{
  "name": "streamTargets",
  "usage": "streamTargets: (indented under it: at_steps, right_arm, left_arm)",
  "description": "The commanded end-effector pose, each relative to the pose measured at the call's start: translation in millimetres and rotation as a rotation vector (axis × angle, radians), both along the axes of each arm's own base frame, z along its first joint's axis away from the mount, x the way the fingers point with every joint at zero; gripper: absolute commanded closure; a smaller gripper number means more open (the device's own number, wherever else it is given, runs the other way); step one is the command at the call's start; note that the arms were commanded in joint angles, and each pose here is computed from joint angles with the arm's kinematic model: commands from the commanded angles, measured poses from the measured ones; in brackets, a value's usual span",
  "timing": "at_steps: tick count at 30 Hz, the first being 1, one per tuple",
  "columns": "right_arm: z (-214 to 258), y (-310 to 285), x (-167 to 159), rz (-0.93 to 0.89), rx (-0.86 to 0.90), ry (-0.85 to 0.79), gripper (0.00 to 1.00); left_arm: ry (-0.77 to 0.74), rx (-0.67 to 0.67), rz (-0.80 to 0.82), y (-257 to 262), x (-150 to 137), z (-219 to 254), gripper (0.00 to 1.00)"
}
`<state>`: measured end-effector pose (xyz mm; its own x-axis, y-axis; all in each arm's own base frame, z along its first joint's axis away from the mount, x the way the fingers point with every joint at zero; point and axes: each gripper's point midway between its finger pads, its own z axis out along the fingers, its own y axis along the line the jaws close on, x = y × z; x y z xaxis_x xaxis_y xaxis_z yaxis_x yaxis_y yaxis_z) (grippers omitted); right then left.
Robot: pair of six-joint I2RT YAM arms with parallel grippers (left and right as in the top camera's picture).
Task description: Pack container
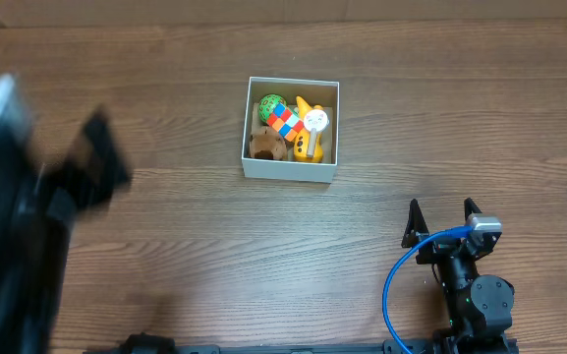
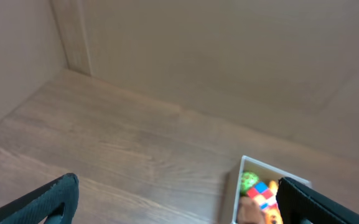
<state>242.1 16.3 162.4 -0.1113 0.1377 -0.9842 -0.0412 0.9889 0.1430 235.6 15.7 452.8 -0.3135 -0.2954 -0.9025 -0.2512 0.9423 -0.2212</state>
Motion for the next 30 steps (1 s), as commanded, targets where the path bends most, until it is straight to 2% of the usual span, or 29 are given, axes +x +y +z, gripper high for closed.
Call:
streamTargets:
  at_steps: [1,3,6,9,14,21,25,30]
  right_arm:
    - [4,0,0,0.0,0.005,-0.018,0.0]
    - [4,0,0,0.0,0.005,-0.018,0.0]
    - [4,0,0,0.001,0.005,-0.018,0.0]
    - [4,0,0,0.0,0.005,-0.018,0.0]
    - [4,0,0,0.0,0.005,-0.018,0.0]
    - [4,0,0,0.001,0.005,-0.018,0.0]
    - [4,0,0,0.0,0.005,-0.018,0.0]
    - [4,0,0,0.0,0.005,-0.018,0.0]
  left_arm:
    - [-0.061,-0.094,0.03,7,-47,-45,0.0]
    - [-0.125,-0.127,0.061,13,-63,-67,0.0]
    - [-0.172,-0.142,0.095,19,-68,-109,0.0]
    - [-0.2,-0.144,0.108,21,-53,-149,0.0]
    - [-0.255,-0.155,0.078,14,-14,-199,0.0]
    - [-0.349,-0.053,-0.039,-1,13,-223,0.0]
    - [-0.348,0.022,-0.096,-8,12,-239,0.0]
    - [-0.355,0.049,-0.116,-10,8,-255,0.0]
